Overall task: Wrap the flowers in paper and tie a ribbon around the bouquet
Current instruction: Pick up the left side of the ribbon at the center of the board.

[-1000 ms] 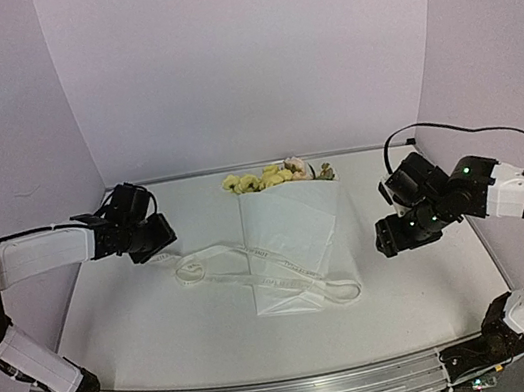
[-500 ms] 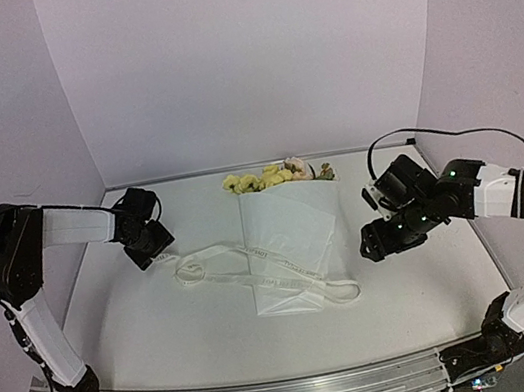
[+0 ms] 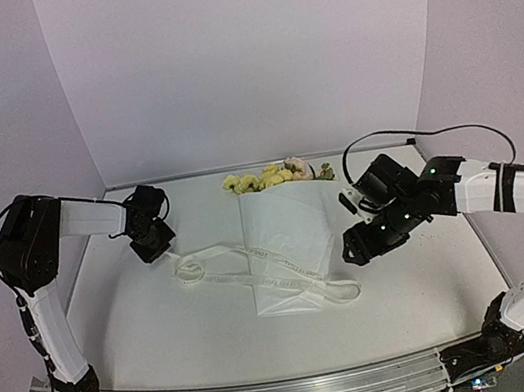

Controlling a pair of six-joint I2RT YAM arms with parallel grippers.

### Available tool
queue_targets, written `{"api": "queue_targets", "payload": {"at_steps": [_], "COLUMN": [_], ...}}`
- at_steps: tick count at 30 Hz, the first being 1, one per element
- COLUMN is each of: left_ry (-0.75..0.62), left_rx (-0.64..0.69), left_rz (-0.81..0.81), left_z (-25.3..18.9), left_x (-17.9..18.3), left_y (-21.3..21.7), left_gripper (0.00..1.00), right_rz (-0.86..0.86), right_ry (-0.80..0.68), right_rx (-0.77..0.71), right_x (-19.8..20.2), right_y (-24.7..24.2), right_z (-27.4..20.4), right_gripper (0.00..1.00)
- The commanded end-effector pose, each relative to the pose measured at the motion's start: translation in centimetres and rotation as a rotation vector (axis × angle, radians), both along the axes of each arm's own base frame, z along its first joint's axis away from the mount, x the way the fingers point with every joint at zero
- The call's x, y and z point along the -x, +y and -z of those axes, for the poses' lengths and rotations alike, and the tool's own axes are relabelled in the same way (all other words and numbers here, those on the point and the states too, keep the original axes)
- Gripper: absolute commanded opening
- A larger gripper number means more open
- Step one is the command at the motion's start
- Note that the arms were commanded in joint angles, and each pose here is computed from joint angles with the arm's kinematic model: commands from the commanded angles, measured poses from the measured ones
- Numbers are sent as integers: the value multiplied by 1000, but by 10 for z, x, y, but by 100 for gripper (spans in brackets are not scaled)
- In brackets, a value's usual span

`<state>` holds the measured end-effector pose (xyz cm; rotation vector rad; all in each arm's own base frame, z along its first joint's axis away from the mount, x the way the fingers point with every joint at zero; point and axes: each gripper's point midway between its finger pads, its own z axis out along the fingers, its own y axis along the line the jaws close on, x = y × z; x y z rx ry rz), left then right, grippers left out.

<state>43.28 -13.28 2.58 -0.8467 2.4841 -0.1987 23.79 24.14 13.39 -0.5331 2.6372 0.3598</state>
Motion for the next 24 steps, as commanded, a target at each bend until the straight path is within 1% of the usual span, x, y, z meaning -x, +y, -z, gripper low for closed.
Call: {"api": "queue_targets", "payload": {"at_steps": [1, 4, 7, 10, 13, 24], "left_ry": [-155, -178, -192, -203, -214, -218], "left_rx": [-51, -57, -57, -58, -54, -60], "left_rz": [32, 47, 59, 64, 69, 83], "left_z": [-75, -91, -101, -108, -114, -118], "left_x": [-18, -16, -14, -11, -10, -10], "left_y": [8, 9, 9, 10, 10, 10], "left_gripper": [0, 0, 0, 0, 0, 0], "right_rz": [-198, -288, -314, -339, -378, -407], "right_ry": [-72, -73, -60, -31, -15, 43], "right_rx": [-18, 9, 16, 22, 49, 134], "right_x": [-9, -13, -22, -25, -27, -25], "right_y": [54, 82, 102, 118, 132, 138], "right_z": [-21, -14, -6, 7, 24, 71], "right_gripper": [67, 65, 61, 56, 54, 54]}}
